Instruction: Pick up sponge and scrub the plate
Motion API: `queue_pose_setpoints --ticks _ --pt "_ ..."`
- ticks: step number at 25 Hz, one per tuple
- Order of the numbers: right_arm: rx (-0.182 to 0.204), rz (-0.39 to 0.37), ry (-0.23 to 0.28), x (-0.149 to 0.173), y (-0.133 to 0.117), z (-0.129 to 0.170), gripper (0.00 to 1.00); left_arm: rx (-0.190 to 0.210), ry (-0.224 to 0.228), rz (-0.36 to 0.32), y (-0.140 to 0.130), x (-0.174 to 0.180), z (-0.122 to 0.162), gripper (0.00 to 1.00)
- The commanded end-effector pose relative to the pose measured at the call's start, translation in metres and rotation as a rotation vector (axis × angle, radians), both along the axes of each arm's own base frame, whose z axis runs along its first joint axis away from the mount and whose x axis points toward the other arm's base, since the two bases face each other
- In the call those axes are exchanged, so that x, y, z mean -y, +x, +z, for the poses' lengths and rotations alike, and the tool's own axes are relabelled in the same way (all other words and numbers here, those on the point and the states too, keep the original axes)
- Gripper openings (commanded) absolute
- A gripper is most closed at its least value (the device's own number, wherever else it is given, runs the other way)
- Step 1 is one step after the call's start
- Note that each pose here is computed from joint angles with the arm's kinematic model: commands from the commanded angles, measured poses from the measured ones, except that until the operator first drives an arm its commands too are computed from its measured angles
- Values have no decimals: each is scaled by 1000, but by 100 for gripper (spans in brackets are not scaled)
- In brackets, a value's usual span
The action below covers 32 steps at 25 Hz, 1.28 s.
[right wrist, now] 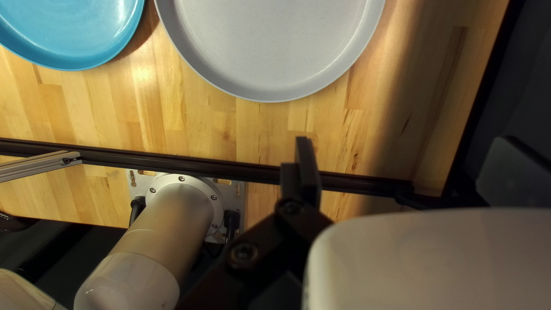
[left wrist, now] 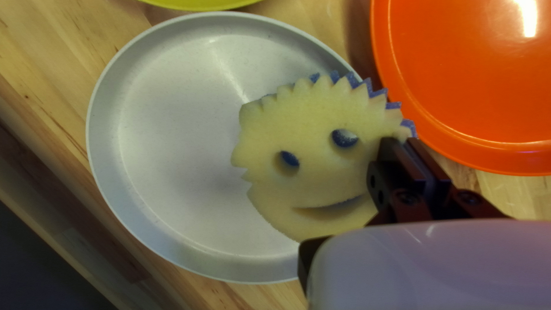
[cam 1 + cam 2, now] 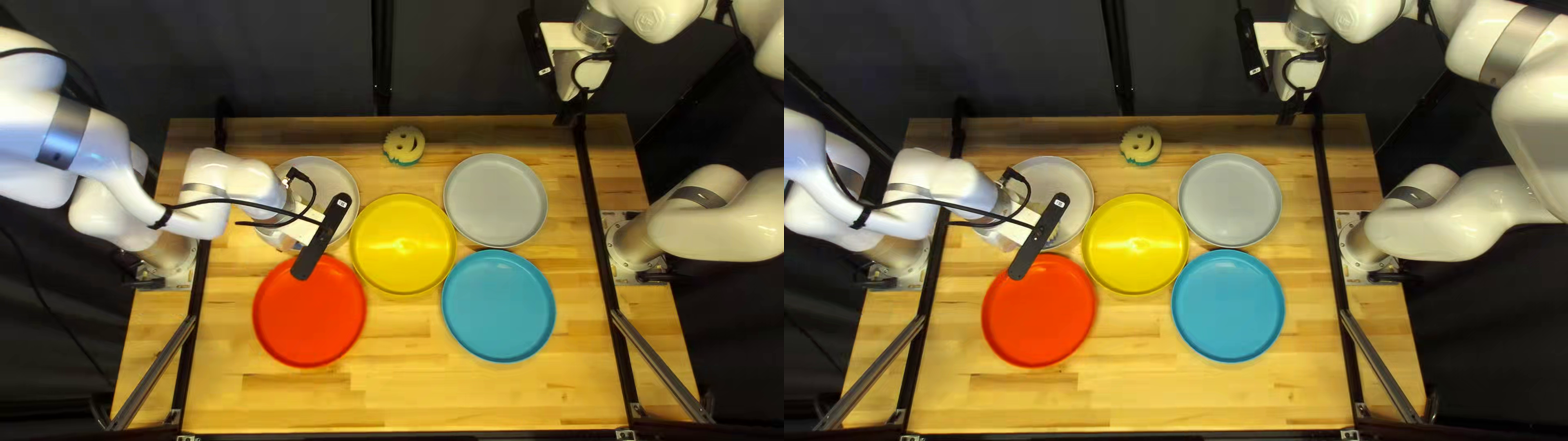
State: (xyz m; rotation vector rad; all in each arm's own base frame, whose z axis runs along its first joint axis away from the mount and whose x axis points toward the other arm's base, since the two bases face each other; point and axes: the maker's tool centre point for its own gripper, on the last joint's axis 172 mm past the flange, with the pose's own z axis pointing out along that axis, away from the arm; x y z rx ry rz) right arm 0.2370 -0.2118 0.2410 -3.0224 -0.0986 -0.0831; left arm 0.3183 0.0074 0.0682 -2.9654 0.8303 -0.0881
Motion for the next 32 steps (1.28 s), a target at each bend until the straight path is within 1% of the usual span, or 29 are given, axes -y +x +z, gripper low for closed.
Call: queue_pose_setpoints --ticks 1,7,11,13,16,19,29,32 --pt "0 0 0 0 0 0 100 -2 -13 -6 5 -6 -10 0" --pt "0 0 0 0 0 0 100 12 -21 -21 29 -9 -14 0" --pt "0 0 0 0 0 0 100 22 -19 -29 36 -8 -11 0" --pt "0 0 0 0 0 0 100 20 -19 -29 31 -8 -13 0" --pt "0 0 0 0 0 0 100 10 -26 -22 13 -8 -19 0" --pt "0 0 0 0 0 0 100 0 -32 -14 2 -7 -23 0" --pt "0 0 0 0 0 0 100 -26 -37 28 -38 -12 -18 0" --pt "0 0 0 0 0 0 100 -36 -40 37 -43 -13 -20 0"
